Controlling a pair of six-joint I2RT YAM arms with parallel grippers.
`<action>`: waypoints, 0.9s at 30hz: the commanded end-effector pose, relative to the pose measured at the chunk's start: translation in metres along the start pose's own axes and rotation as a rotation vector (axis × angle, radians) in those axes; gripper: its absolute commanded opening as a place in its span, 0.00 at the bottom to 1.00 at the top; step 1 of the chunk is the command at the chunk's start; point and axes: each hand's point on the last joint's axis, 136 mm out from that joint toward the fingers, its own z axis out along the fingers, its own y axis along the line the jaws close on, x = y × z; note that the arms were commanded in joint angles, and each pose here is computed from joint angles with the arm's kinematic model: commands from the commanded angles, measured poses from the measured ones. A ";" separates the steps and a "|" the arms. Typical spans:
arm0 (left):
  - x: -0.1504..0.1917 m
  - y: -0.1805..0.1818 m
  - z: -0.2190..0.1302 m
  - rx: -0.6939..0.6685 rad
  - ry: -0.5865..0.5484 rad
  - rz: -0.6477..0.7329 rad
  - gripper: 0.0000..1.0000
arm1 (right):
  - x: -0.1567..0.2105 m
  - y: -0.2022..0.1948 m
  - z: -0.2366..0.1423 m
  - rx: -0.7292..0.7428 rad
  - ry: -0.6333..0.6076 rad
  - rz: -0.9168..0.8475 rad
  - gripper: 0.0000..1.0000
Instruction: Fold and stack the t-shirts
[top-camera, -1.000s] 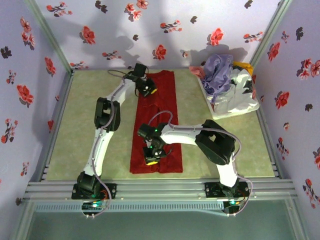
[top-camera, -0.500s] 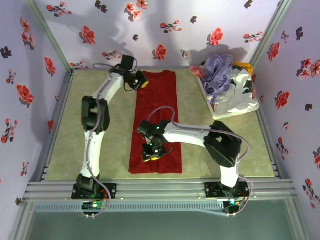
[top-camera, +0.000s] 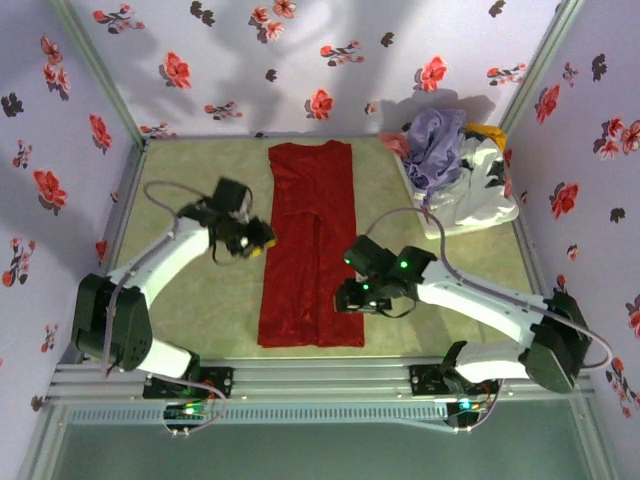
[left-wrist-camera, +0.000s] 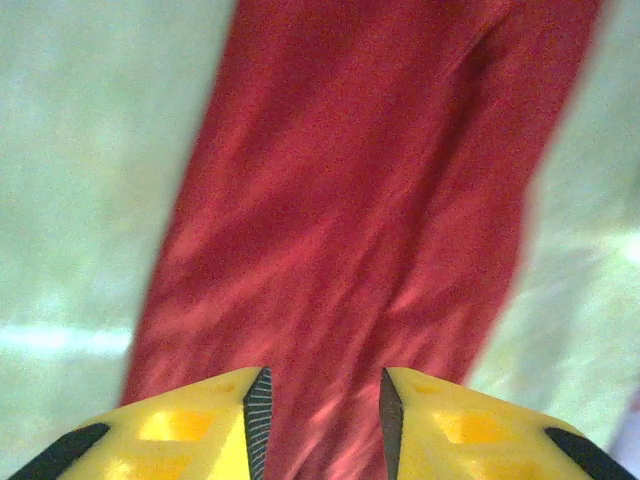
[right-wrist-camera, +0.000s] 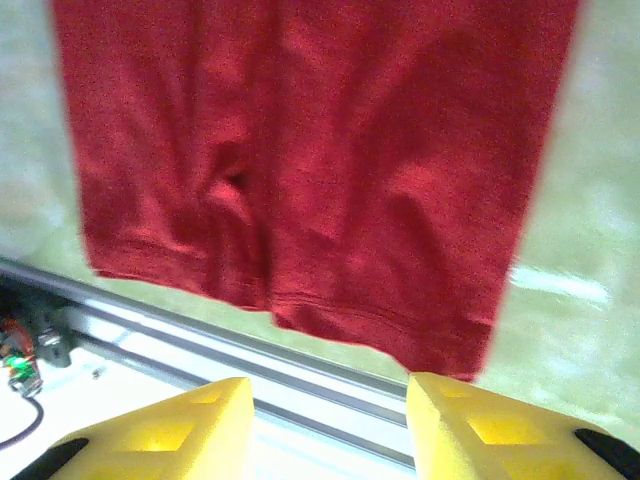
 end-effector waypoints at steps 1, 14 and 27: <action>0.033 0.021 -0.011 -0.043 -0.028 0.017 0.37 | 0.013 -0.026 0.003 0.043 -0.004 0.099 0.46; 0.114 0.077 0.009 -0.120 -0.004 0.006 0.38 | 0.034 -0.063 0.042 0.014 0.001 0.170 0.49; 0.144 0.086 0.037 -0.084 0.041 -0.034 0.38 | 0.036 -0.055 0.064 0.015 0.070 0.140 0.54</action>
